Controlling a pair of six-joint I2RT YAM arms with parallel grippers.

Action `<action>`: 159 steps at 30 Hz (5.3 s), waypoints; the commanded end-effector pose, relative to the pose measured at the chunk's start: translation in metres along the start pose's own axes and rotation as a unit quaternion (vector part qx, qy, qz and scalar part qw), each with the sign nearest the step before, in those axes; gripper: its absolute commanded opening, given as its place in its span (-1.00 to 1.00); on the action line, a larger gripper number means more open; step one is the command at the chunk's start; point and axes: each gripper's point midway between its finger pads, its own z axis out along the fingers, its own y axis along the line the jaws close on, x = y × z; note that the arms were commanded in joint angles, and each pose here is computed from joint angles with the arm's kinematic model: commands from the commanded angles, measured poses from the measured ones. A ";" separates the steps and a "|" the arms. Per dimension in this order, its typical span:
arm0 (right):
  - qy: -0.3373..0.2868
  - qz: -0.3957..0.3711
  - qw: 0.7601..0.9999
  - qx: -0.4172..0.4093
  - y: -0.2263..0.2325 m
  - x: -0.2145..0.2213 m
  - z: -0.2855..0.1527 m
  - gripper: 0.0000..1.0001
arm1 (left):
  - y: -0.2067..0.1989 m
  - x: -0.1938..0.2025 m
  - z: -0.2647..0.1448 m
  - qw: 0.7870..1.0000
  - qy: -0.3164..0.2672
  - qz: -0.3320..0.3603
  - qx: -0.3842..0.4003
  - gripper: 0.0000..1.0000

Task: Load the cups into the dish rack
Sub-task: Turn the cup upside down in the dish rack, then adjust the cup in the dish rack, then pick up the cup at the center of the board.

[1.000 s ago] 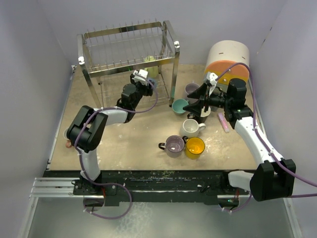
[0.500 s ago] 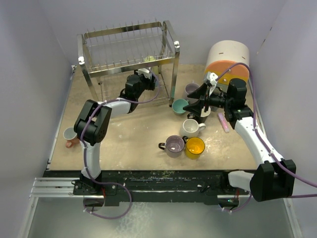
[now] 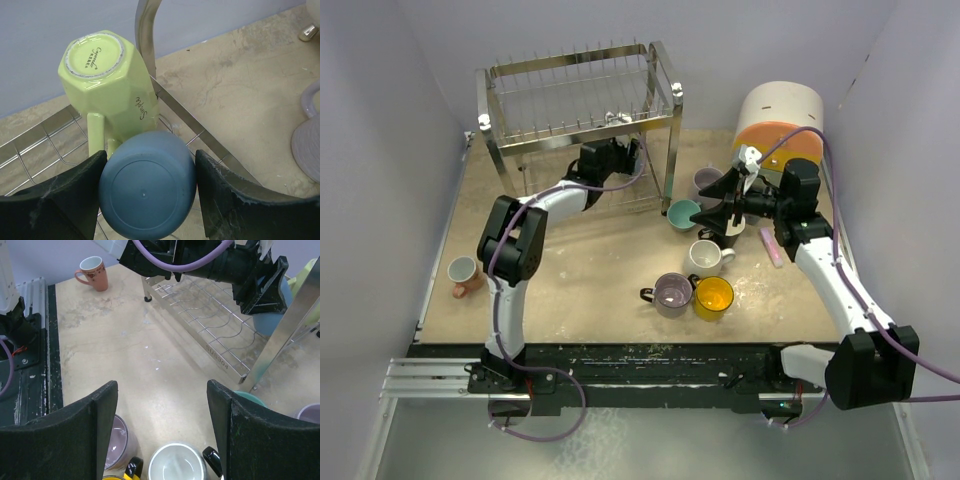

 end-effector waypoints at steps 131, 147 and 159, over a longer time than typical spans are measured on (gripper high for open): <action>-0.018 -0.058 0.998 0.007 0.000 -0.016 -0.004 0.49 | -0.034 0.011 -0.093 0.996 0.021 -0.011 0.087 0.97; -0.009 -0.068 0.998 0.005 -0.004 -0.010 -0.003 0.49 | -0.070 -0.002 -0.191 0.991 -0.033 -0.056 0.115 0.82; -0.002 -0.104 0.994 -0.022 0.005 -0.008 -0.005 0.49 | -0.086 0.014 -0.272 0.970 0.012 -0.188 0.153 0.81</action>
